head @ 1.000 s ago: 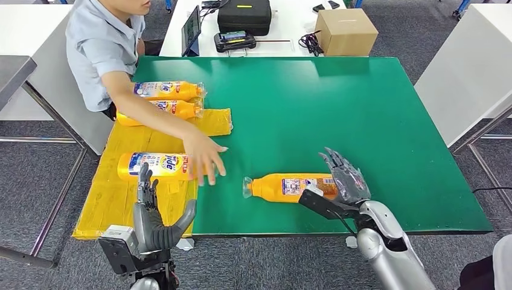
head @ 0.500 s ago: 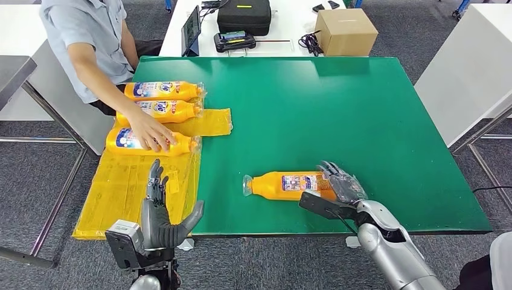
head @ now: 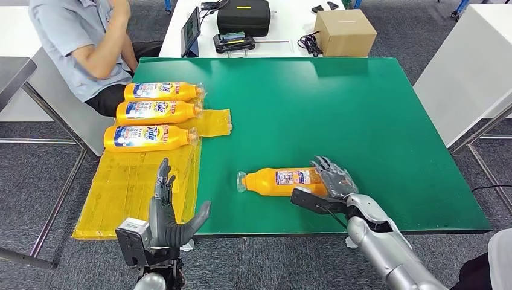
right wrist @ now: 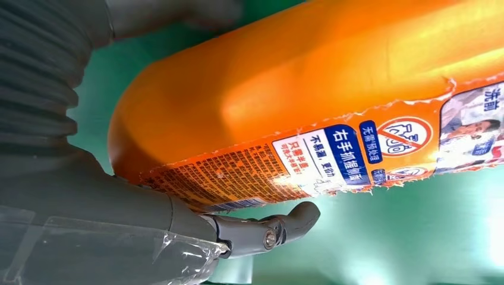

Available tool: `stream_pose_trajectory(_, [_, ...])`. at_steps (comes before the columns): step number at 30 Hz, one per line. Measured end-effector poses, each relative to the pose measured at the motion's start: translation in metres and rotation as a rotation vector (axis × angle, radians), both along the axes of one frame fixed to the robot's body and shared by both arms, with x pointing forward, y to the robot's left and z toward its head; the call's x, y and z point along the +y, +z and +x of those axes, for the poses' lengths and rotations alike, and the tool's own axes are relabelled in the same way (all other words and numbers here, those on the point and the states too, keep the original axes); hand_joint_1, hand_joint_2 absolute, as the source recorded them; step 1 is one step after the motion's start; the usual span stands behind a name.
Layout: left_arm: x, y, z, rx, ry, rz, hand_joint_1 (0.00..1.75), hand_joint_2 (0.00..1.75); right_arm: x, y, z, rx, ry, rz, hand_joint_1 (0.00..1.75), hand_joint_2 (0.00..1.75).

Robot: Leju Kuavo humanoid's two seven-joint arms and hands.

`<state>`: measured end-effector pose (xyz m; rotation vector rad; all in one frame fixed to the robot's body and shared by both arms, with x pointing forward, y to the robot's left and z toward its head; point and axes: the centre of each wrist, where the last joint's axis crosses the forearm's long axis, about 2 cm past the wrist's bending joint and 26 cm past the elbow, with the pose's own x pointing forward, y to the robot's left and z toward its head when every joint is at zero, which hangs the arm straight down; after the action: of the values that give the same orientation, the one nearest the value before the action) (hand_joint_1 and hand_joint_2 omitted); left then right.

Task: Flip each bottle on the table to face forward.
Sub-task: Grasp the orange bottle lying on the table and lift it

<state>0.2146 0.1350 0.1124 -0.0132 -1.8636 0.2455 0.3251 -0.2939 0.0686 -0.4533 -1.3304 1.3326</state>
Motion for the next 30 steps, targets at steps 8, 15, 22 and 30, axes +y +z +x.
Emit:
stream_pose_trajectory(8, [-0.004, -0.001, 0.002, -0.005, -0.024, 0.012, 0.0, 1.75, 0.001, -0.003, 0.004, 0.058, 0.055, 0.167, 1.75, 1.75])
stream_pose_trajectory(15, [-0.007, -0.002, 0.007, -0.015, -0.046, 0.019, 0.0, 1.75, 0.006, -0.012, -0.006, 0.112, 0.064, 0.343, 1.75, 1.75])
stream_pose_trajectory(22, [-0.009, -0.002, 0.008, -0.017, -0.039, -0.023, 0.0, 1.75, 0.005, -0.015, -0.009, 0.13, 0.07, 0.433, 1.75, 1.75])
stream_pose_trajectory(30, [-0.013, -0.004, 0.009, 0.04, -0.028, -0.216, 0.0, 1.75, 0.021, -0.016, -0.016, 0.121, 0.046, 0.59, 1.75, 1.75])
